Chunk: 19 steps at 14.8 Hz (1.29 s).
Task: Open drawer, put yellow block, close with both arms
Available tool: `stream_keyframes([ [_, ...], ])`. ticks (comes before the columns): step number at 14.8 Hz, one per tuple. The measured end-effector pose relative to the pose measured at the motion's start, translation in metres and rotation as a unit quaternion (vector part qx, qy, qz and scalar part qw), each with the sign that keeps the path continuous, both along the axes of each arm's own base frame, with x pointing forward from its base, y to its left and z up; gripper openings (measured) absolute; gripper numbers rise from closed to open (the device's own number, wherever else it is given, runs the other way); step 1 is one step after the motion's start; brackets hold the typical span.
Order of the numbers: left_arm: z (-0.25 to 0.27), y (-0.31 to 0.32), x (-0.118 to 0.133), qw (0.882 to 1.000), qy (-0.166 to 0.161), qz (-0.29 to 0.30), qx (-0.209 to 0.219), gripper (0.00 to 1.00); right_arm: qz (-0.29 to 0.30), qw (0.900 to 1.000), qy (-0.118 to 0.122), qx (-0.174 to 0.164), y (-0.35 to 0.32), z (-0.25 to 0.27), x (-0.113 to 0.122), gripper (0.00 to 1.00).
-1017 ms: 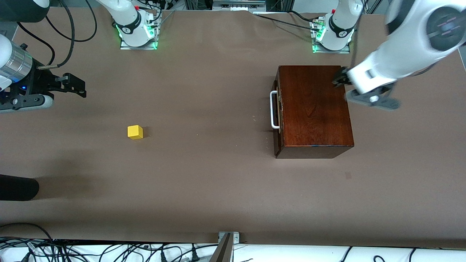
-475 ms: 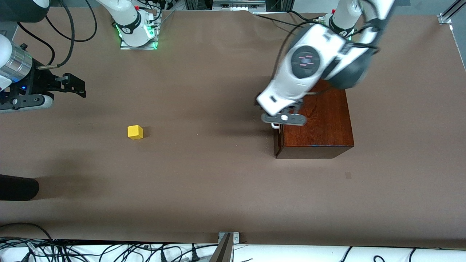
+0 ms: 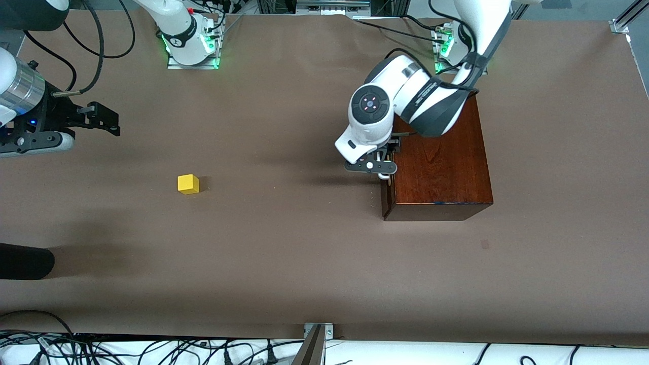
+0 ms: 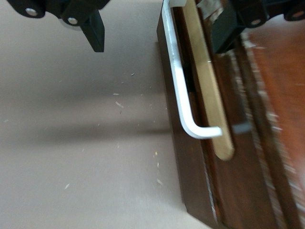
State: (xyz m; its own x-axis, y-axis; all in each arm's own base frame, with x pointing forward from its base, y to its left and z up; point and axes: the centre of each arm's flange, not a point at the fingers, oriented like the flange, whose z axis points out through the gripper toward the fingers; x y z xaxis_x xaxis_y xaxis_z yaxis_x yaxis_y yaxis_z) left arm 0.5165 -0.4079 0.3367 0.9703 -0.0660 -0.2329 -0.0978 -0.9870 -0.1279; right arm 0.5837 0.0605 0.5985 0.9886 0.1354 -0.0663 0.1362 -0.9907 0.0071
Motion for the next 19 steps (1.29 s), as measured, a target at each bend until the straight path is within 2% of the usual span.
stream_keyframes([
  [3, -0.021, -0.005, -0.006, 1.0, -0.008, -0.014, 0.013, 1.0, 0.003, 1.0, -0.005, 0.003, 0.004, 0.005, 0.0, 1.0],
  [7, -0.025, -0.009, -0.007, 1.0, -0.018, -0.007, 0.016, 1.0, -0.004, 1.0, -0.012, 0.027, 0.003, 0.001, 0.007, 1.0],
  [16, -0.048, -0.023, -0.019, 0.999, -0.027, -0.01, 0.038, 1.0, -0.009, 0.999, -0.015, 0.029, -0.002, -0.002, 0.01, 1.0],
  [19, -0.055, -0.022, -0.018, 0.999, -0.024, -0.009, 0.039, 1.0, -0.005, 1.0, -0.009, 0.029, -0.002, -0.003, 0.009, 1.0],
])
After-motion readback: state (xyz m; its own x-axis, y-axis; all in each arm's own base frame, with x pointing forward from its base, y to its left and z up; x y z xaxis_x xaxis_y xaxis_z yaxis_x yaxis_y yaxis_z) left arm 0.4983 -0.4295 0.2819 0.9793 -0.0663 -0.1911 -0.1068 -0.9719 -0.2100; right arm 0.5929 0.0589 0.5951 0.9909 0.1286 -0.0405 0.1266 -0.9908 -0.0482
